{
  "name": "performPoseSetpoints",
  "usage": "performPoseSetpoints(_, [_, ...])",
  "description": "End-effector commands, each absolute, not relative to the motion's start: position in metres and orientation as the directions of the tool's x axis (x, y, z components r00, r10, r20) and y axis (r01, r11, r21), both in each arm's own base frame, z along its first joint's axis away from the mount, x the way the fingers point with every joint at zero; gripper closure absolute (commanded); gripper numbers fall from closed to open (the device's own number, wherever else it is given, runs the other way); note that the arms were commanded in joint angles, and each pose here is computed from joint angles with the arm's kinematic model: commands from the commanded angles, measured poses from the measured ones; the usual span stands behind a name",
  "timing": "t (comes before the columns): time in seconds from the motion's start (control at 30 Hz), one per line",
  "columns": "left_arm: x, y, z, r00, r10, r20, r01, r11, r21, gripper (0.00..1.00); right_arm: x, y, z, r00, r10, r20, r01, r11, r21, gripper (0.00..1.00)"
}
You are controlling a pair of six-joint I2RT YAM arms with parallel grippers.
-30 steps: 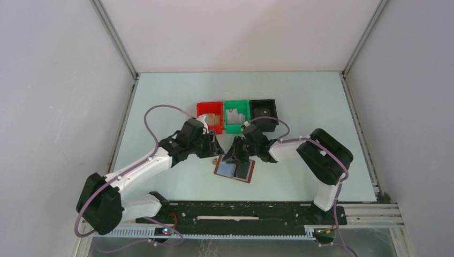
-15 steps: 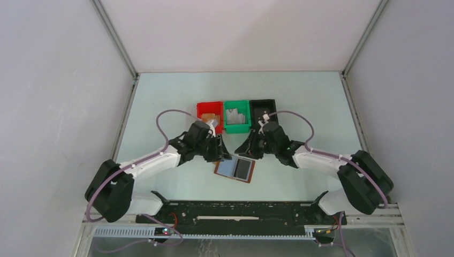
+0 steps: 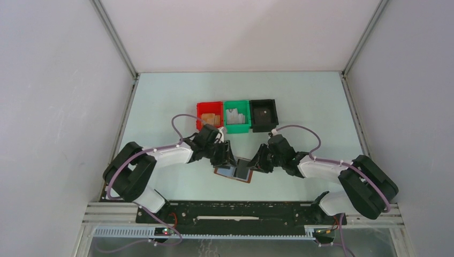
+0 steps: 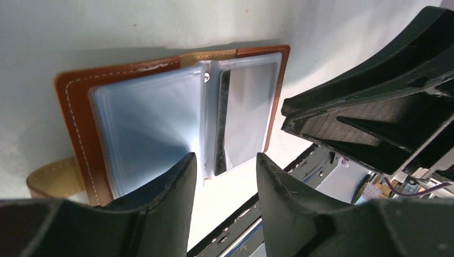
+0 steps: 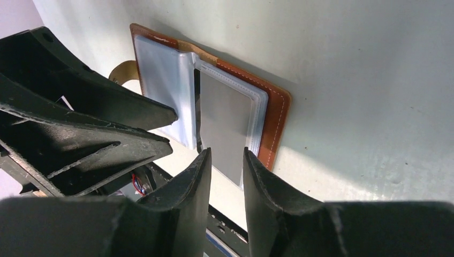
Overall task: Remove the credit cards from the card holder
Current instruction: Remove the credit card from the card holder.
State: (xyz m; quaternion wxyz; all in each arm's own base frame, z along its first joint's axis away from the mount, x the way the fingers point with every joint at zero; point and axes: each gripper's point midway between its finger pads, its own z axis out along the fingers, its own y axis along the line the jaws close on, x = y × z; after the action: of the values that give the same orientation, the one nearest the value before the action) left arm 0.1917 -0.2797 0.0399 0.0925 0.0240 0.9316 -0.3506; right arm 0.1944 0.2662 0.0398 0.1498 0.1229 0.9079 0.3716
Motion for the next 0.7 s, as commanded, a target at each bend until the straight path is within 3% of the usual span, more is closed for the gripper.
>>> performPoseSetpoints(0.0, [0.197,-0.295,0.052,-0.978,-0.015,-0.208,0.139,0.698,-0.703,0.51,0.206,0.271,0.049,-0.909,0.361,-0.210,0.100,0.676,0.730,0.63])
performPoseSetpoints(0.67, [0.204,-0.299,0.041,-0.979,-0.023,-0.204,0.127,0.711,-0.692,0.56,0.209,0.281,0.034,-0.911,0.370,-0.183,0.124,0.668,0.734,0.64])
